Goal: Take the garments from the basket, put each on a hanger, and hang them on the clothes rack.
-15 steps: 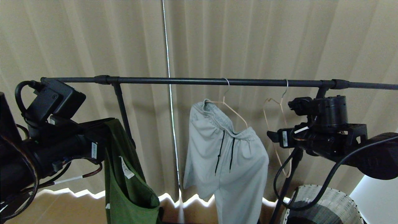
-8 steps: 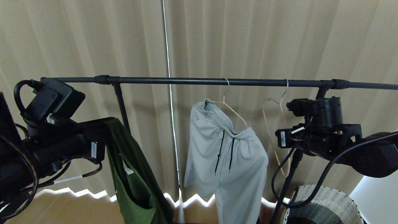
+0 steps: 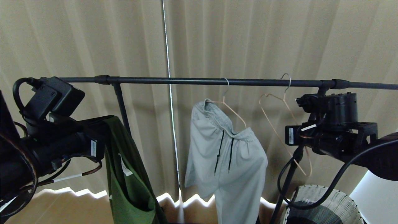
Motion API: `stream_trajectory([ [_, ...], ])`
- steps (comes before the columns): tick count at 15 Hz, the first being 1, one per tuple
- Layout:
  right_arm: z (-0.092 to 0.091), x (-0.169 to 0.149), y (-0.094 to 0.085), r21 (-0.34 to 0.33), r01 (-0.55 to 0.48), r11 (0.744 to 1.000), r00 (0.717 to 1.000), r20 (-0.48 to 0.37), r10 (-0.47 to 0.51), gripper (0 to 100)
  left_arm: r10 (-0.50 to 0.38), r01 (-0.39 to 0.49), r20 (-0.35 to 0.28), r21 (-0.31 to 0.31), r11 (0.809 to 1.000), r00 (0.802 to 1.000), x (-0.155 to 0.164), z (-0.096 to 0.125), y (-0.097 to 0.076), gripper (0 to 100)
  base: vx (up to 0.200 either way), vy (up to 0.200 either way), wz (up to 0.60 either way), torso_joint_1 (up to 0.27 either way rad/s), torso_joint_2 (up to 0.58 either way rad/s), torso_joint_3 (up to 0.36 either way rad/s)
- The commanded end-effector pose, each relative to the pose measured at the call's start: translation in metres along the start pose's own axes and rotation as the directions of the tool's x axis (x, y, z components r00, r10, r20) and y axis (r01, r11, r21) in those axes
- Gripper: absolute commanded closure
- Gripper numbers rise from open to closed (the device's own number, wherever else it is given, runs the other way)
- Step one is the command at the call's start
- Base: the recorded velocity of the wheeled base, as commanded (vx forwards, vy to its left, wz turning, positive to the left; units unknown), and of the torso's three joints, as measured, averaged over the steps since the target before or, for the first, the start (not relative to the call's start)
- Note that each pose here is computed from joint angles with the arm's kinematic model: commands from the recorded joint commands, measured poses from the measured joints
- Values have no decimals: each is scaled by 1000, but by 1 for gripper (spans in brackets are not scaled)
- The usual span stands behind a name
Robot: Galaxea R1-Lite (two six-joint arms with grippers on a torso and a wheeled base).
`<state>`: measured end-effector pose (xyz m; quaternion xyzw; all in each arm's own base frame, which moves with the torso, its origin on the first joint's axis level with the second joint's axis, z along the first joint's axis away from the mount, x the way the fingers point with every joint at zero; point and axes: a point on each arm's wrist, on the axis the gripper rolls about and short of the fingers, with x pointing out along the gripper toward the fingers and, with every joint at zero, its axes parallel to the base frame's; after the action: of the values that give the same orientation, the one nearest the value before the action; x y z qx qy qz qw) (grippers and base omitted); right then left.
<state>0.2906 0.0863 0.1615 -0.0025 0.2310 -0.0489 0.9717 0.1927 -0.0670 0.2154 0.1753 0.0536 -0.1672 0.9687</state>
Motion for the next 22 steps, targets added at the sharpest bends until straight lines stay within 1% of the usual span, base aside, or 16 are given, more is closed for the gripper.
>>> stream_trajectory([
  [1,11,-15,-8,26,7,1000,998,54,-8,100,3,-3,0,5,1000,1000,0,0,1,100,0,0,0,0,0,0],
  [2,14,-21,-11,34,6,999,998,70,-9,100,3,-3,-2,7,1000,1000,0,0,0,100,0,0,0,0,0,0],
  [4,12,-32,-16,38,7,999,997,79,-10,100,4,-4,-4,8,1000,1000,0,-1,1,100,0,0,0,0,0,0],
  [7,1,-62,-29,35,-4,999,996,93,0,100,8,-7,-7,9,1000,1000,1,-1,1,100,0,0,0,0,0,0],
  [10,-10,-77,-35,34,-13,999,996,94,9,100,9,-9,-7,9,1000,1000,1,-1,1,100,-200,0,0,4,4,-1],
  [15,-12,-90,-40,41,-20,999,993,118,15,100,10,-10,-13,6,1000,1000,2,-2,1,100,-200,0,0,1,3,4],
  [19,-21,-97,-39,-2,-36,999,993,108,36,100,9,-9,-16,22,1000,1000,2,-3,1,100,-200,0,0,0,2,2],
  [22,-26,-108,-32,-27,-95,995,989,115,97,100,8,-7,-20,34,999,1000,2,-4,1,100,-200,0,0,4,2,1],
])
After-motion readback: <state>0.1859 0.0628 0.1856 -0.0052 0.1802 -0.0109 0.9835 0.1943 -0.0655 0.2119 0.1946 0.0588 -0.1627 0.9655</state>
